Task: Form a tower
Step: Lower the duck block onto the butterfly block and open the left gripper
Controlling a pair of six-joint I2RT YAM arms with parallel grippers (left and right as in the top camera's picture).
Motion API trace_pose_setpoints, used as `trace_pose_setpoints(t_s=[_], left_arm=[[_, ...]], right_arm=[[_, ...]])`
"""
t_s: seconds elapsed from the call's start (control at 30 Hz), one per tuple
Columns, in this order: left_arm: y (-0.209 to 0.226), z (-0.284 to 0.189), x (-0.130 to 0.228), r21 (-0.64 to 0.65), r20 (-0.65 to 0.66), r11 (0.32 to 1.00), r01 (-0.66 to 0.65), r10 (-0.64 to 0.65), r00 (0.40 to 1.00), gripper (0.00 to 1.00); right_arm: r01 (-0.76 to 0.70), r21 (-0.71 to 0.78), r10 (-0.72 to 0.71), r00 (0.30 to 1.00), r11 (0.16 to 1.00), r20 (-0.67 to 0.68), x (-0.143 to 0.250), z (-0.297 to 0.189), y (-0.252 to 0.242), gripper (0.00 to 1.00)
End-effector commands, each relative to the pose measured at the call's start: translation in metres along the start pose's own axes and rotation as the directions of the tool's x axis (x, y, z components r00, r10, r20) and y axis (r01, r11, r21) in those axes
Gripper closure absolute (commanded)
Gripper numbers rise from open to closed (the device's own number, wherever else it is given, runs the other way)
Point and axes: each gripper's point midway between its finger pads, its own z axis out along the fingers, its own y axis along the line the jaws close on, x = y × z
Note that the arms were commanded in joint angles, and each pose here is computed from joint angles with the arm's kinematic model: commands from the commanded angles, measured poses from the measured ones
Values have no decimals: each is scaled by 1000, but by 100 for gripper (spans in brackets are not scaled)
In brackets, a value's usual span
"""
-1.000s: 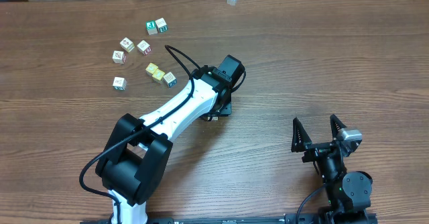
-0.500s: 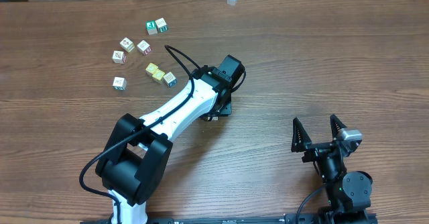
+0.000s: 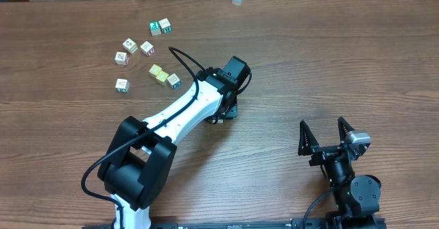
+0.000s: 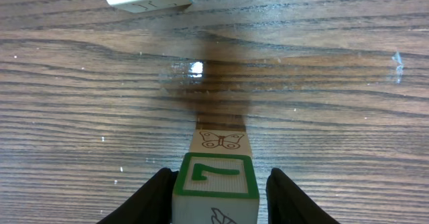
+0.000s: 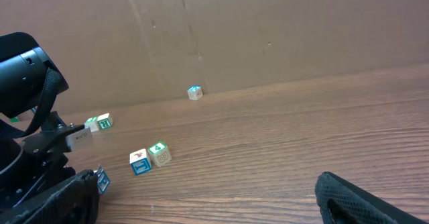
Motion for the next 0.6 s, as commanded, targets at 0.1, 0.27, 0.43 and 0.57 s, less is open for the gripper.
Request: trace_pose_setpoints(t_s=[0.1,0.27,0.43,0.57], left_arm=[[-3,4,7,4,-23,1000,15,-15,1000,62],[-3,4,7,3,-24,1000,17,-17,1000,64],[-3,4,7,3,-24,1000,16,-16,1000,59],[-2,4,7,1,-25,1000,11,-11,1000,54]], right_arm=[[-4,1,4,1000,1000,7,1,0,-1,0],[-4,1,4,1000,1000,7,1,0,-1,0],[-4,1,4,1000,1000,7,1,0,-1,0],[-4,1,4,1000,1000,7,1,0,-1,0]])
